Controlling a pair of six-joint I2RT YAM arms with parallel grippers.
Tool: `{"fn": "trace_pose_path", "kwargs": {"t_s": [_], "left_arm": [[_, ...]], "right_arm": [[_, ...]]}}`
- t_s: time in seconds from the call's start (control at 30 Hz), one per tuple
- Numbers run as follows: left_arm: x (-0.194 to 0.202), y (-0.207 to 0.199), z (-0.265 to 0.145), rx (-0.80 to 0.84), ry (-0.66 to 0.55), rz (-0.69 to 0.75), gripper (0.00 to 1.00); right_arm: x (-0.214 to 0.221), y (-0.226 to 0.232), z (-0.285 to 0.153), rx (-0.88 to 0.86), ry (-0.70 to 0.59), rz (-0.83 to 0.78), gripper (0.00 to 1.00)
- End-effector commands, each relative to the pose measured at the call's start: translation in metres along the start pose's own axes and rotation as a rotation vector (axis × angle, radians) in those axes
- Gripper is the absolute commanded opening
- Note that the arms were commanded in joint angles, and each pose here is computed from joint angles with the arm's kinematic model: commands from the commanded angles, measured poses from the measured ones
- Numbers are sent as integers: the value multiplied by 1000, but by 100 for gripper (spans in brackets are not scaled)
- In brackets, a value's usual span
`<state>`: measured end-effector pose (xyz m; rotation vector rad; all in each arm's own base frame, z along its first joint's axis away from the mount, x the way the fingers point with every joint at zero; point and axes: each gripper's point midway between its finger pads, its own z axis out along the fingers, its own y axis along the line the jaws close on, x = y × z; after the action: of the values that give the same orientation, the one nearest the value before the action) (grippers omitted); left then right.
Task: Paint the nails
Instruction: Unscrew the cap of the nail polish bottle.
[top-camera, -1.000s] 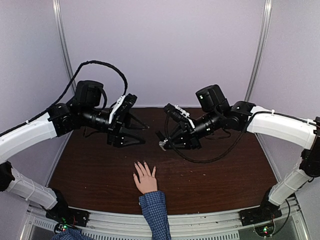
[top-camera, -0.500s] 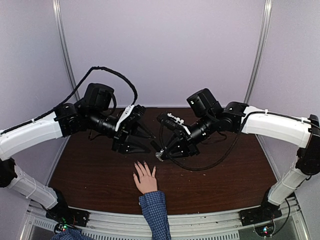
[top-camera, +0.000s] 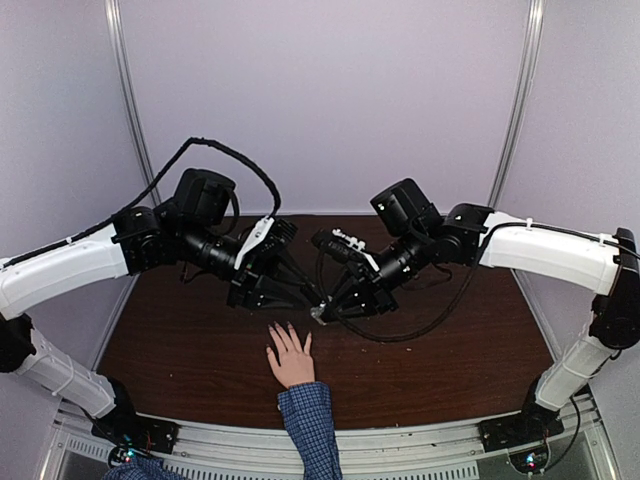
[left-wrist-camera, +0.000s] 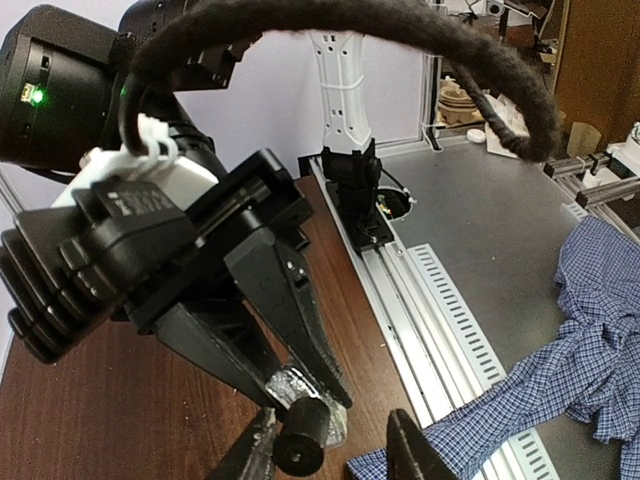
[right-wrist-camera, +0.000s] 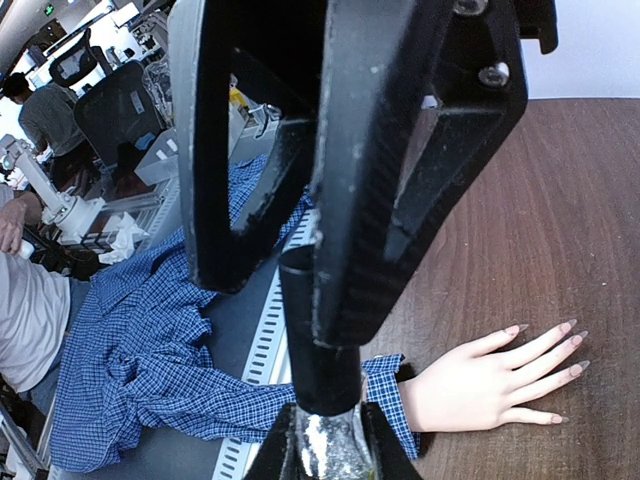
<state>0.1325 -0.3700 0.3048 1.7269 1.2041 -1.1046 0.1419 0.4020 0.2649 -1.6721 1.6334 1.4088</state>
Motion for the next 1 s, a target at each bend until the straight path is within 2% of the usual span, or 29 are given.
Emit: {"fn": "trace_pose_path", "kwargs": {"t_s": [0.0,0.33,0.6,0.97], "left_arm": [[-5,1,0,-10,4,44,36],[-2,0,3,-12,20,53,35],[1,-1,10,2,30,51,30],[3,5,9,-40,46,26,9]], "right_arm": [[-15,6,-1,-18,-25,-43,0],[-16,6,-1,-20,-25,-41,0],[-15,5,0,-20,-23,-35,0],[-16,0,-4,34,-24,-56,0]]}}
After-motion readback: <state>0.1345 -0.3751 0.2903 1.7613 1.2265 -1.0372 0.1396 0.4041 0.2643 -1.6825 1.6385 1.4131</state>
